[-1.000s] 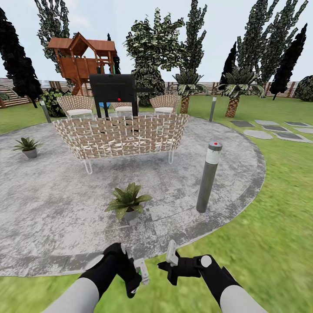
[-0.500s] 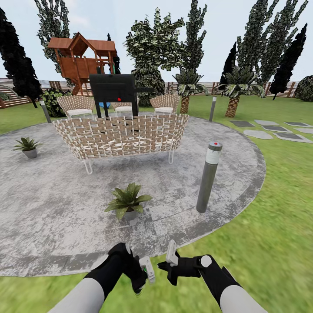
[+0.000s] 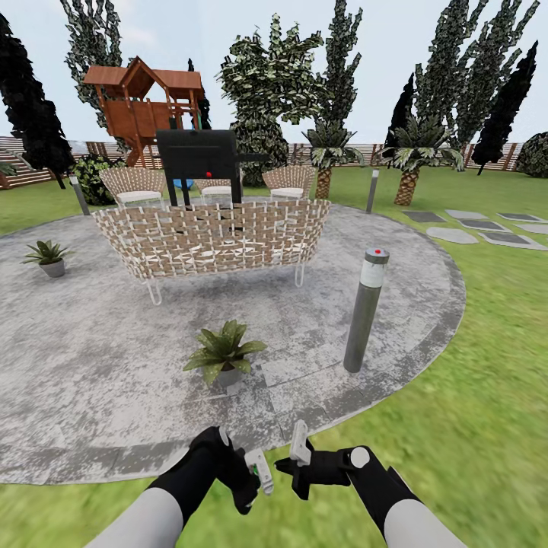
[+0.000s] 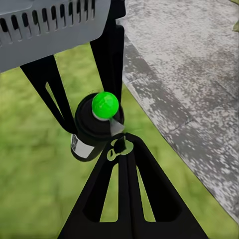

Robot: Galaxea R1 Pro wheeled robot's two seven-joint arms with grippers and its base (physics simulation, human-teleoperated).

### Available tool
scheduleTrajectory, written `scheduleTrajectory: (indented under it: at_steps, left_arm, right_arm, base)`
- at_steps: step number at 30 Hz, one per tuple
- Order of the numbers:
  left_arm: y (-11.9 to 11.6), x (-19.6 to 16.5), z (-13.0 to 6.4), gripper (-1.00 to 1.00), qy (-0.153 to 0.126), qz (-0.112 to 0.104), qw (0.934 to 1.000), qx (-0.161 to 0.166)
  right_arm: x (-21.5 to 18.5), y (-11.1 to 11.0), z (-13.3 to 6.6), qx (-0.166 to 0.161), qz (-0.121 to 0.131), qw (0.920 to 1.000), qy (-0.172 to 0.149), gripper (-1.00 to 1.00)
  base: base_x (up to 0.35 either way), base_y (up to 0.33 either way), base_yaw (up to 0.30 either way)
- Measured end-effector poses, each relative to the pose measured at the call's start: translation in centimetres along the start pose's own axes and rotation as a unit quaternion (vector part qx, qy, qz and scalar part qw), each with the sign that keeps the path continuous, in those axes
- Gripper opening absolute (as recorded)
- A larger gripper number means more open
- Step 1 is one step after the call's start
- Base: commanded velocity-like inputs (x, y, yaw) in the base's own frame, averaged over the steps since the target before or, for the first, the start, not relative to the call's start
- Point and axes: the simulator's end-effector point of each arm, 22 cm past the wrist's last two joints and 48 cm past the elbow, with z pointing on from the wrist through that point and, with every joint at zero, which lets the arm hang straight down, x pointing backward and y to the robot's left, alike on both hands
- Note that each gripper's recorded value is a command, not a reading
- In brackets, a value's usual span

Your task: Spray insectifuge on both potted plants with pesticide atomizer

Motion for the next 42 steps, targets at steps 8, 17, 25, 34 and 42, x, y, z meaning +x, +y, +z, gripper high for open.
scheduleTrajectory:
  at_steps: [8,17,25,34,42]
  left_arm:
    - [-0.6,-0.9,0.1,-1.0,-0.022,-0.012,0.9996,0.012]
    - [-0.9,-0.9,0.2,-1.0,-0.024,-0.014,0.9995,0.017]
    - [-1.2,-1.2,0.2,-1.0,-0.033,-0.021,0.999,0.023]
    - [-2.0,-2.4,0.3,-1.0,-0.049,-0.024,0.9979,0.036]
    - [-2.1,-2.5,0.3,-1.0,-0.051,-0.025,0.9977,0.037]
  right_arm:
    - [0.0,0.1,0.0,-0.001,0.0,1.0,0.0,-1.0]
    - [0.0,0.1,0.1,-0.001,0.0,1.0,0.0,-1.0]
    - [0.0,0.1,0.1,-0.001,0.0,1.0,0.0,-1.0]
    - [0.0,0.1,0.1,-0.001,0.0,1.0,0.0,-1.0]
    - [0.0,0.1,0.1,-0.001,0.0,1.0,0.0,-1.0]
  base:
    - [0.0,0.0,0.0]
    - [0.0,0.0,0.0]
    - [0.0,0.0,0.0]
    - [0.0,0.0,0.0]
    - [0.0,0.0,0.0]
